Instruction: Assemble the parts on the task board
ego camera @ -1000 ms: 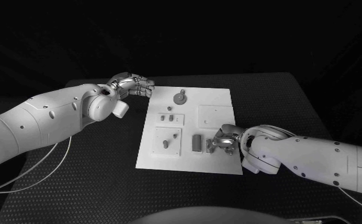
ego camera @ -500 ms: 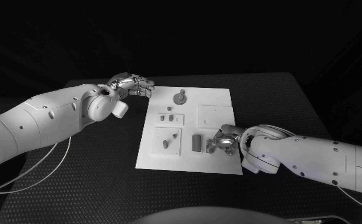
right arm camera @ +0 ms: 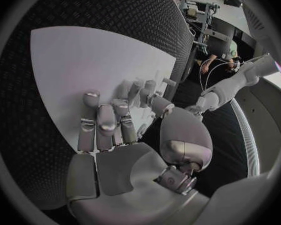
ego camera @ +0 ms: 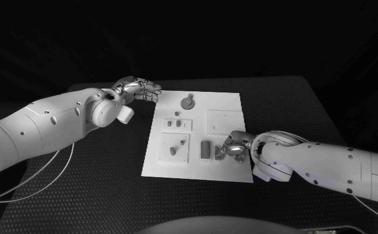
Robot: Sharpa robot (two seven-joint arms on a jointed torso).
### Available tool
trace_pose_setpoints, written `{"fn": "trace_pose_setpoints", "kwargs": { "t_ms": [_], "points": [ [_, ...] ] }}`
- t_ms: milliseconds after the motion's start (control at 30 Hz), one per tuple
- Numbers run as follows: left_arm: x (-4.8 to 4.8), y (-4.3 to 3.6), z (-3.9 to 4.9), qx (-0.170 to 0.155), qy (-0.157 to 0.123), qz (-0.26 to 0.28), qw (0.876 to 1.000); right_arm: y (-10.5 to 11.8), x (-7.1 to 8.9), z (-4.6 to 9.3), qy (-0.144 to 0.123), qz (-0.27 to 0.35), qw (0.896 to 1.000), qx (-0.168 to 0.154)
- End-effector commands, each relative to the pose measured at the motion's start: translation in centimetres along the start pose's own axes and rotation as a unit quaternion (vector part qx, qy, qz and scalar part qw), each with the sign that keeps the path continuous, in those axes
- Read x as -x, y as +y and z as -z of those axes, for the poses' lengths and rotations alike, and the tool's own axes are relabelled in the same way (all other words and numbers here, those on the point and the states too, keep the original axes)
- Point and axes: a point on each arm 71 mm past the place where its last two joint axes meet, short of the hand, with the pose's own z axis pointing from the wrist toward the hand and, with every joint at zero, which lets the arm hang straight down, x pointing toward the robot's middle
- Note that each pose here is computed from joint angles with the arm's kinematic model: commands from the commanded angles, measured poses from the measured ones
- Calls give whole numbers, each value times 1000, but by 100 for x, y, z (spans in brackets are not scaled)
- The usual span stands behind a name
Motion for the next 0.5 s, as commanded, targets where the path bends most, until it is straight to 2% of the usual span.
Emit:
{"fn": "trace_pose_setpoints", "kwargs": {
  "t_ms": [33, 267, 367, 500],
  "points": [
    [-24, -14, -4, -4, 8, 4, 1000, 15, -31, 0, 10, 3, 1000, 8],
    [-23, -13, -5, -4, 8, 3, 1000, 16, -22, 1, 6, 1, 1000, 15],
    [-23, -13, -5, -3, 8, 3, 1000, 18, -18, 7, 11, 20, 999, 33],
    [-18, -11, -2, -3, 7, 3, 1000, 4, -23, 15, 21, 37, 998, 40]
  ]
}}
